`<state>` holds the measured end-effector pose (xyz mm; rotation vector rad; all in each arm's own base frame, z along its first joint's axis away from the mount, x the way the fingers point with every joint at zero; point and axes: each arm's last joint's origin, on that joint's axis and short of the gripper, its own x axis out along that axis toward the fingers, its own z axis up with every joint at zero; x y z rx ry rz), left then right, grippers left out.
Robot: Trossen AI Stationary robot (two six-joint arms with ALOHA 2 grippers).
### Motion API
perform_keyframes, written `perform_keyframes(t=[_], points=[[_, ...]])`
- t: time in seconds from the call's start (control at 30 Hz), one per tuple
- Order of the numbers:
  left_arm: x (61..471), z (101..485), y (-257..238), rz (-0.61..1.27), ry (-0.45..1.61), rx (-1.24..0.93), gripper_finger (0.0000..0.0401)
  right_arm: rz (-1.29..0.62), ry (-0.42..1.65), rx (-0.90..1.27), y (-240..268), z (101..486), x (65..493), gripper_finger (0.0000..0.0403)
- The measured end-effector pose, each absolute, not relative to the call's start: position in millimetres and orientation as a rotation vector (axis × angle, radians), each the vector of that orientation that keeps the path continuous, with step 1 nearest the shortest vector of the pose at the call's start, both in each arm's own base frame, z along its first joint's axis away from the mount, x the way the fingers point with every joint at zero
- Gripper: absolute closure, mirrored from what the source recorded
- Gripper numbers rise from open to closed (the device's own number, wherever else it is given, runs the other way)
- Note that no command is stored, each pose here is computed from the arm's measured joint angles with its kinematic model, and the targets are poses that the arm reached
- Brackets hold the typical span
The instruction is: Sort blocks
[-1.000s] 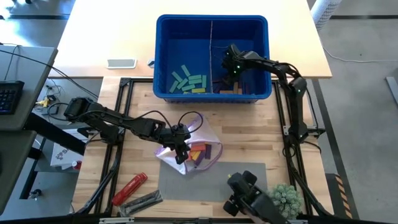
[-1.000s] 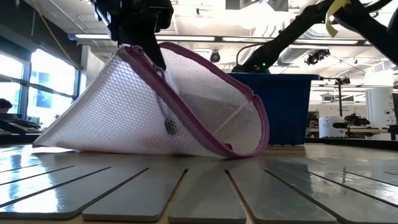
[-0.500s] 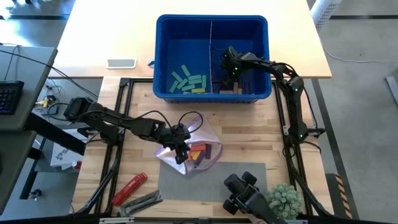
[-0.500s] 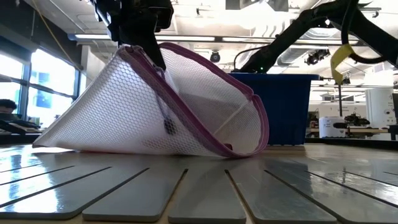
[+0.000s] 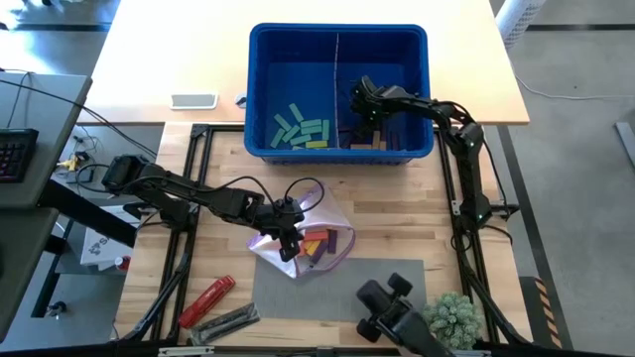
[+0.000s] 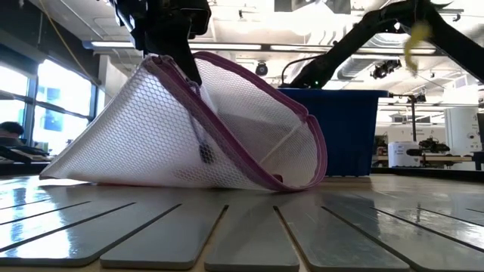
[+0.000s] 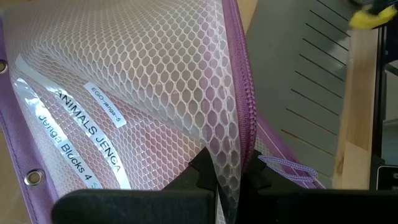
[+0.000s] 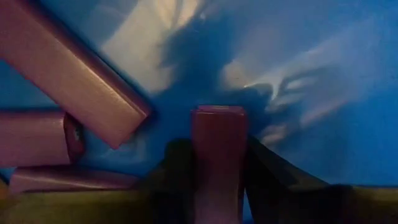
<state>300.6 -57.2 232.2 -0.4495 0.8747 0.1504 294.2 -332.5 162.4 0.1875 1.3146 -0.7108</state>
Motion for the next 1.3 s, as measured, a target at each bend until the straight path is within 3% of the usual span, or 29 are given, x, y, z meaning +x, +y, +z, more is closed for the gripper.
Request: perform_keyframes(t=[0.13, 0.37, 0.6, 0.8, 1.03, 1.3], points=[[300.5, 232.1, -57.2, 0.151, 0.875, -0.45, 0.0401, -0.72, 1.284, 0.171, -325.4, 186.9, 289.9, 0.0314], [300.5, 232.1, -57.2, 0.149, 0.875, -0.442, 0.0401, -0.736, 1.042, 0.115, -304.4, 277.0, 272.9, 0.0314], [300.7, 232.0, -56.0, 0.15, 0.875, -0.445, 0.0401, -0.518, 0.725, 0.13, -261.2, 357.9, 251.6, 0.0314], [300.9, 232.1, -54.8, 0.19, 0.866, -0.491, 0.0401, -0.254, 0.546, -0.026, -197.4, 413.3, 240.8, 0.0314], [300.9, 232.2, -54.8, 0.199, 0.865, -0.518, 0.0401, -0.011, 0.519, -0.101, -110.2, 437.3, 244.8, 0.0314], [301.8, 232.6, -53.4, 0.237, 0.863, -0.687, 0.0401, 0.178, 0.714, -0.126, -13.2, 416.3, 273.8, 0.0314]])
